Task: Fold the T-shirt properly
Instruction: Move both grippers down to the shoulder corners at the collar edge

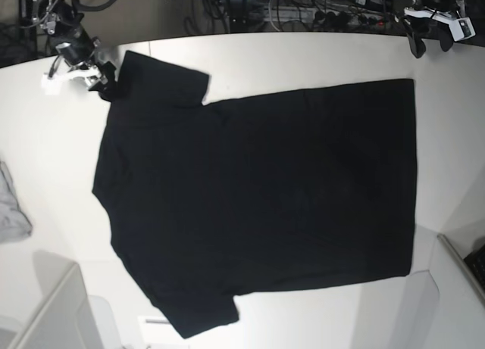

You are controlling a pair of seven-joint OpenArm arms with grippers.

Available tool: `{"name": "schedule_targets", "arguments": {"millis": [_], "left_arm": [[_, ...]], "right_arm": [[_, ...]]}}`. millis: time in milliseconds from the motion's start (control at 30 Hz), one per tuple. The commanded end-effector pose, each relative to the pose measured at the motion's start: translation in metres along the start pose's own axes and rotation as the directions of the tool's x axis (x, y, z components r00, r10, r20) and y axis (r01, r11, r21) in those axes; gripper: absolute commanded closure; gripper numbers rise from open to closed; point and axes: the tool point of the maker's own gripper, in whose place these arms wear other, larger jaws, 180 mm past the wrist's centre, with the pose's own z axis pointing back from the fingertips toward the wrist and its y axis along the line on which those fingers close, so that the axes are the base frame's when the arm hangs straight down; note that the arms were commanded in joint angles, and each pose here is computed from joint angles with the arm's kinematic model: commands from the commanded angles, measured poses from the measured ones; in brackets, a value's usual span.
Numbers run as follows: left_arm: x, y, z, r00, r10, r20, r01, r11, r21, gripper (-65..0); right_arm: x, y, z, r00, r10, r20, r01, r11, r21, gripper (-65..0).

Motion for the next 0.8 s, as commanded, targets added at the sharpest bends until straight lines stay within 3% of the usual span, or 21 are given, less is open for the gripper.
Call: {"name": "schedule_targets", "arguments": {"millis": [0,67,233,400,767], "left_arm": [[0.004,0.000,0.001,1.000,0.001,0.005,-0.001,1.000,-0.002,-42.6],[-0.002,-0.003,-0.003,0.999,0.015,-0.041,-0.015,1.000,-0.011,-42.6],[0.010,0.007,-0.010,0.984,0.170,-0.061,-0.171,0.985,-0.018,-42.1],[0.027,0.003,-0.016,0.988,0.131,-0.079,-0.139,0.986,-0.097,-42.1],[0.035,0.002,-0.028,0.984,0.164,-0.072,-0.170,0.981,-0.089,-42.1]], "right_arm": [[-0.004,0.003,0.002,1.000,0.014,-0.023,-0.013,1.000,0.020,-41.1],[-0.009,0.002,-0.001,0.999,0.011,-0.045,-0.010,1.000,0.023,-41.1],[-0.013,-0.009,-0.009,0.997,-0.012,-0.077,0.012,1.000,0.003,-41.1],[-0.014,-0.001,-0.010,0.996,0.031,-0.079,-0.026,0.998,0.059,-41.1],[-0.036,-0.002,-0.015,0.985,0.090,-0.149,-0.086,0.996,0.029,-41.0]]}}
